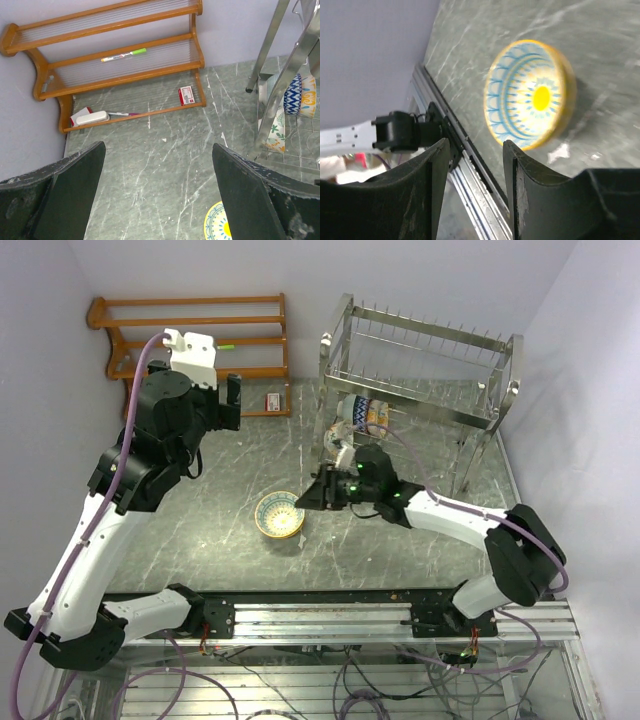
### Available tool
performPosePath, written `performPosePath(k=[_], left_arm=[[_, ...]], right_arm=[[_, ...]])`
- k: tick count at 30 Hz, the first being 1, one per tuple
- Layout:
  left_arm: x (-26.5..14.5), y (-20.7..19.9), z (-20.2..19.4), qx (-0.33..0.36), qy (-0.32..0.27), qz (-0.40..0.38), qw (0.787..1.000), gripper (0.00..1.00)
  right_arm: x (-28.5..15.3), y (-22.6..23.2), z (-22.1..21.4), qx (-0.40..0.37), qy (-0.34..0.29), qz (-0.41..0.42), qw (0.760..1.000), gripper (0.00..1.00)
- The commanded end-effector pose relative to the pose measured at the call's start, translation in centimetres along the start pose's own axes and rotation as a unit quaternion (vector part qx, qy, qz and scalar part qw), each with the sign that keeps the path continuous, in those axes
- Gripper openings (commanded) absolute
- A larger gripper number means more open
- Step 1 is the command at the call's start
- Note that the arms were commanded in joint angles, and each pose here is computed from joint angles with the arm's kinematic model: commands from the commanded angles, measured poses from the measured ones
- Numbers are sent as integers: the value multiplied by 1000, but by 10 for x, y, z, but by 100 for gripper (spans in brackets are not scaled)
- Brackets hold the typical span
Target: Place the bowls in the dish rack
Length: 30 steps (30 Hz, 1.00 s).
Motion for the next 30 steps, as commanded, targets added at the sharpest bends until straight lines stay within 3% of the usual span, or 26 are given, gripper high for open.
performPosePath(k=[1, 6, 15, 30], left_arm=[[-14, 5, 12, -26, -22, -1, 999, 99], [-27, 15, 8, -44, -24, 21, 999, 99], [-50, 33, 14, -65, -31, 55, 996, 99], [-63, 43, 5, -50, -27, 72, 996, 99]], right_arm=[[13, 42, -9, -159, 53, -7, 986, 47], [32, 66, -22, -263, 105, -30, 959, 48], [80, 49, -59, -323, 212, -100, 917, 55], [122, 25, -72, -370, 224, -181, 883, 58]])
Point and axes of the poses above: each gripper's point midway between its finger pads, its own x axis out along the fingers, its own y axis along the line the jaws close on, z = x × y, the point moved 8 cm from there along -x, back along the fingers, and after that the axes turned 2 degrees about x, right-handed, at the moved point
